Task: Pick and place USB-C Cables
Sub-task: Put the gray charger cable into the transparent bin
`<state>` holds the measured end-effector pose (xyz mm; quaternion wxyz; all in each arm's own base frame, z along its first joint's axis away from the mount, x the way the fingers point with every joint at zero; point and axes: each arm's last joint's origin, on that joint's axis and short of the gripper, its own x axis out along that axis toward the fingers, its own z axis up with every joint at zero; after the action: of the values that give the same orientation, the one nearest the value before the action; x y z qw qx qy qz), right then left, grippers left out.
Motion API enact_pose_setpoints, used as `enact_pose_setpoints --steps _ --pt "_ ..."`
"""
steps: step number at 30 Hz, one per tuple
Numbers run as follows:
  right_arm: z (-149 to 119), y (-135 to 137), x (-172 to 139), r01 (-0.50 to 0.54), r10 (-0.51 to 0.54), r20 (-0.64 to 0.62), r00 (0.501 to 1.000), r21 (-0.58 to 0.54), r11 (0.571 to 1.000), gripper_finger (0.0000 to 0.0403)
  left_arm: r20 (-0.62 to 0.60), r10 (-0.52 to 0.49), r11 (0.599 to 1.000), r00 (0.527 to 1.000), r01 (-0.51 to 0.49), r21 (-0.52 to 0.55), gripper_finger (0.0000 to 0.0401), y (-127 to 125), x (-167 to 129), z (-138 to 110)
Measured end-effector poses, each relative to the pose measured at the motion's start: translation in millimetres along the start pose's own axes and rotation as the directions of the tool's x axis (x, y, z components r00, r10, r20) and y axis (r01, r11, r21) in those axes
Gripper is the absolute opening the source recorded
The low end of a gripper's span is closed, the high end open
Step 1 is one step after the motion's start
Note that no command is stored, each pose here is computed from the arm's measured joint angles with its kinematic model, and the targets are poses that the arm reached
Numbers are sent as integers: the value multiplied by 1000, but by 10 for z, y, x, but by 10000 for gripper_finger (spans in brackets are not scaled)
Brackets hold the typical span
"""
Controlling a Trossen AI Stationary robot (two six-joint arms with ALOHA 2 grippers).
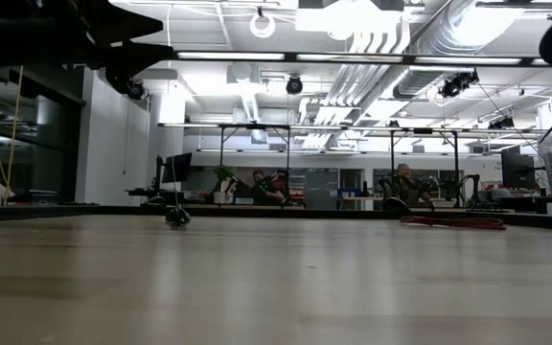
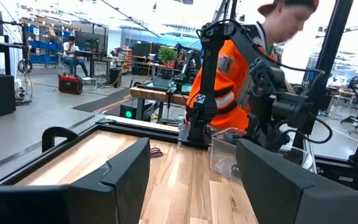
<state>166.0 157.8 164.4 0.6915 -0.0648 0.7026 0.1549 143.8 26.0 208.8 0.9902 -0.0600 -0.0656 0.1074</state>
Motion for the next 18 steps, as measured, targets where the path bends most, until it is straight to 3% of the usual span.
enact_pose_setpoints --steps 18 --pt "-9 -18 108 -23 21 48 999 38 999 32 0 0 1000 1000 0 0 218 0 0 0"
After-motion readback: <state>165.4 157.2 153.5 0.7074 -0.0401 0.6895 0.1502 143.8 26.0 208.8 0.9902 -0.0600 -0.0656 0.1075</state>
